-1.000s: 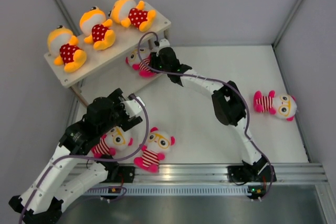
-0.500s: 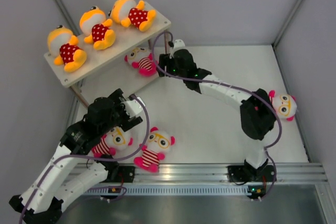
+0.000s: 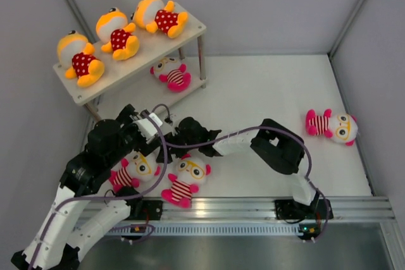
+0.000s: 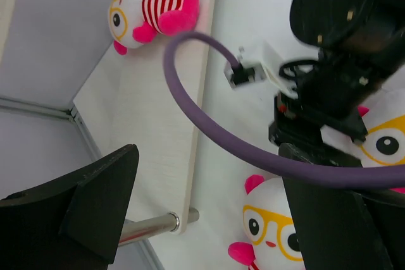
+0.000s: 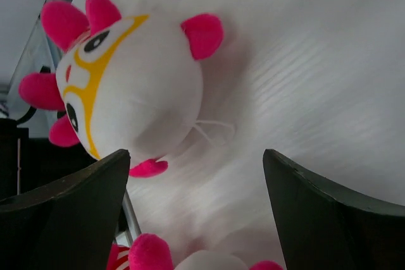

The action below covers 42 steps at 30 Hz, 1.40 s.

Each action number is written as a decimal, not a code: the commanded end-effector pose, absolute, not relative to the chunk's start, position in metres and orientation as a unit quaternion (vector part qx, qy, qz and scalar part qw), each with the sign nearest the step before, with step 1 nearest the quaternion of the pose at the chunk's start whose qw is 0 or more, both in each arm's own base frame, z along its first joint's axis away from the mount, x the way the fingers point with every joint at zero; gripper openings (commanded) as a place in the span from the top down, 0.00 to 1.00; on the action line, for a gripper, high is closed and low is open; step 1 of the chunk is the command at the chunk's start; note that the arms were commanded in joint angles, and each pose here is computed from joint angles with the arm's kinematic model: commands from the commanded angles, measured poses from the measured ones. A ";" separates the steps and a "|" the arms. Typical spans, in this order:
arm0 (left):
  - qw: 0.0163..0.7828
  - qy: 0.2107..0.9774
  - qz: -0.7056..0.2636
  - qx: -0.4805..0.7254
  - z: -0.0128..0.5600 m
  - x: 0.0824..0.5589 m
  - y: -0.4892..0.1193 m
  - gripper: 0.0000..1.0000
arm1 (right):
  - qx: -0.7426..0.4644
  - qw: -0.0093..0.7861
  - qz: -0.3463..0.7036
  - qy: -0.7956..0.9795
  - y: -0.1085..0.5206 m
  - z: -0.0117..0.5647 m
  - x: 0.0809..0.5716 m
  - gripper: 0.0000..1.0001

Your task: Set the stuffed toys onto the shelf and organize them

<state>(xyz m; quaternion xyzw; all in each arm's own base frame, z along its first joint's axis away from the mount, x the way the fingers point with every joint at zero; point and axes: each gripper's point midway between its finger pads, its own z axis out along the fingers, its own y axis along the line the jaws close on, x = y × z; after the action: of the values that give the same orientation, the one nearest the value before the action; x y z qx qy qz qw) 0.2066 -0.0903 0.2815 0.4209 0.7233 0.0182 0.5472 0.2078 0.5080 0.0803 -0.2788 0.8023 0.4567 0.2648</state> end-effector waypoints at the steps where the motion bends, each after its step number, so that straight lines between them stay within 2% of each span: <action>1: 0.586 0.700 -0.009 0.407 0.309 0.198 -0.093 0.02 | -0.301 0.253 0.565 0.726 0.550 0.142 0.184 0.13; 9: 0.578 0.703 -0.012 0.415 0.297 0.197 -0.095 0.02 | -0.312 0.191 0.593 0.717 0.567 0.108 0.158 0.13; 21: 0.578 0.700 -0.011 0.418 0.299 0.198 -0.095 0.02 | -0.292 0.175 0.533 0.774 0.582 0.066 0.180 0.17; 22: 0.578 0.700 -0.012 0.419 0.299 0.198 -0.096 0.02 | -0.298 0.176 0.533 0.772 0.582 0.067 0.180 0.23; 23: 0.578 0.700 -0.014 0.419 0.299 0.197 -0.096 0.02 | -0.300 0.177 0.534 0.770 0.581 0.069 0.180 0.34; 24: 0.579 0.699 -0.016 0.420 0.300 0.197 -0.097 0.02 | -0.303 0.176 0.539 0.766 0.581 0.072 0.178 0.52; 25: 0.579 0.699 -0.017 0.419 0.300 0.197 -0.097 0.02 | -0.305 0.181 0.545 0.759 0.581 0.083 0.177 0.83; 26: 0.578 0.700 -0.018 0.420 0.299 0.197 -0.098 0.02 | -0.304 0.177 0.545 0.761 0.575 0.081 0.176 0.95; 27: 0.578 0.699 -0.019 0.420 0.300 0.197 -0.098 0.02 | -0.305 0.175 0.551 0.757 0.569 0.088 0.174 1.00; 28: 0.576 0.699 -0.020 0.424 0.299 0.197 -0.099 0.02 | -0.305 0.195 0.566 0.740 0.562 0.117 0.182 1.00; 30: 0.558 0.699 -0.032 0.446 0.292 0.192 -0.104 0.02 | -0.310 0.190 0.561 0.744 0.535 0.120 0.182 1.00; 31: 0.551 0.699 -0.038 0.454 0.289 0.189 -0.106 0.02 | -0.316 0.213 0.557 0.738 0.514 0.147 0.196 1.00; 32: 0.544 0.698 -0.044 0.463 0.286 0.188 -0.108 0.02 | -0.317 0.205 0.539 0.753 0.492 0.139 0.196 1.00; 33: 0.536 0.693 -0.048 0.480 0.282 0.186 -0.111 0.02 | -0.328 0.244 0.535 0.739 0.467 0.170 0.215 1.00; 35: 0.520 0.683 -0.067 0.508 0.272 0.179 -0.118 0.02 | -0.327 0.225 0.498 0.771 0.424 0.162 0.220 1.00; 36: 0.515 0.673 -0.061 0.528 0.269 0.180 -0.120 0.02 | -0.333 0.224 0.492 0.773 0.407 0.168 0.222 1.00; 37: 0.513 0.662 -0.064 0.544 0.266 0.179 -0.123 0.02 | -0.346 0.257 0.475 0.767 0.381 0.185 0.238 1.00; 39: 0.506 0.632 -0.045 0.585 0.261 0.182 -0.124 0.02 | -0.356 0.241 0.451 0.782 0.350 0.194 0.237 1.00; 41: 0.503 0.605 -0.038 0.616 0.260 0.183 -0.128 0.02 | -0.365 0.280 0.437 0.773 0.324 0.222 0.256 1.00; 42: 0.505 0.575 -0.022 0.643 0.261 0.184 -0.129 0.02 | -0.358 0.276 0.434 0.779 0.309 0.226 0.260 1.00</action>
<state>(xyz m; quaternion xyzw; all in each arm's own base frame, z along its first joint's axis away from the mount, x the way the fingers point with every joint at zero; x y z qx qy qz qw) 0.1852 -0.1196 0.2613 0.5636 0.6522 -0.0380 0.5055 0.2813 0.3401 0.2114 -0.2966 0.7889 0.4474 0.2992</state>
